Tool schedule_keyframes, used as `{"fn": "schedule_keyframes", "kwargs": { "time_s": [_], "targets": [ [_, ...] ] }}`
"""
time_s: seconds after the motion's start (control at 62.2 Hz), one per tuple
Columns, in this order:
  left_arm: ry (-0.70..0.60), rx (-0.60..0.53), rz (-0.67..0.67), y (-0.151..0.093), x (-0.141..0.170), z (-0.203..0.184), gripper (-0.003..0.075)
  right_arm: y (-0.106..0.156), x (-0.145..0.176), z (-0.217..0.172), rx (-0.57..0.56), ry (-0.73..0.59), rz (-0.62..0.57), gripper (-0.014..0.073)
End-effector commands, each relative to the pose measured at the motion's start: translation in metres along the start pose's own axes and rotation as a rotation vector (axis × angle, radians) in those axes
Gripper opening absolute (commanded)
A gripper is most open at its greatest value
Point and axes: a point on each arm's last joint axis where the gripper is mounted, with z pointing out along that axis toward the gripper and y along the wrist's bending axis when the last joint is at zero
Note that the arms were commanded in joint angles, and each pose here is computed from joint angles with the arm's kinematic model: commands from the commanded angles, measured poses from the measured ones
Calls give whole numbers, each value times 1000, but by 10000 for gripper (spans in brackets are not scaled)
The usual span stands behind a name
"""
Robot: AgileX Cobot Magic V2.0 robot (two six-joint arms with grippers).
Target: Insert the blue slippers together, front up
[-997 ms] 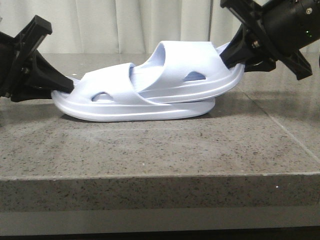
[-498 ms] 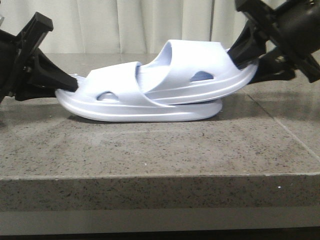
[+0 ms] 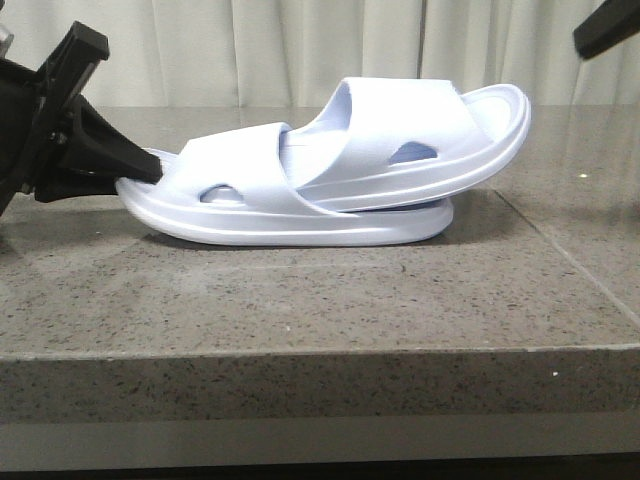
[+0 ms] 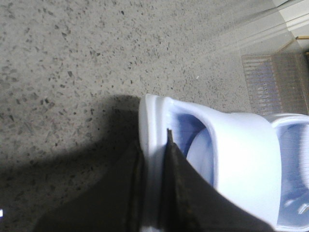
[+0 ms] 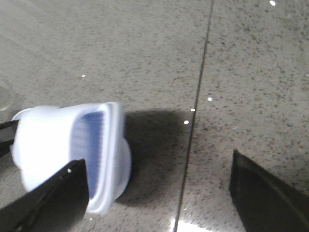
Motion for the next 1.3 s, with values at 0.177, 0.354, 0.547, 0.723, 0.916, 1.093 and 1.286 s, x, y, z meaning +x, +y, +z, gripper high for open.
{"fn": "schedule_keyframes", "kwargs": {
  "time_s": [0.177,0.354,0.547,0.723,0.916,1.093,1.286],
  "targets": [
    [-9,82,16,-16,-3,-3,108,44,0,-39,-100,-80,-113,615],
    [-10,78,16,-16,-3,-3,437,59,5,-53,-118,-108,-163,615],
    [-3,-9,95,-17,-8,-8,461,76,11,-70,-121,-150,-224,615],
    [-31,-200,243,-30,-18,-33,461,86,23,-83,-48,-135,-268,615],
    [-24,-353,403,-62,-26,-76,461,89,42,-90,124,-45,-310,615],
    [13,-615,501,-80,-17,-131,461,82,56,-104,331,13,-298,615],
    [-131,-769,563,-92,6,-184,461,84,73,-129,434,1,-291,615]
  ]
}}
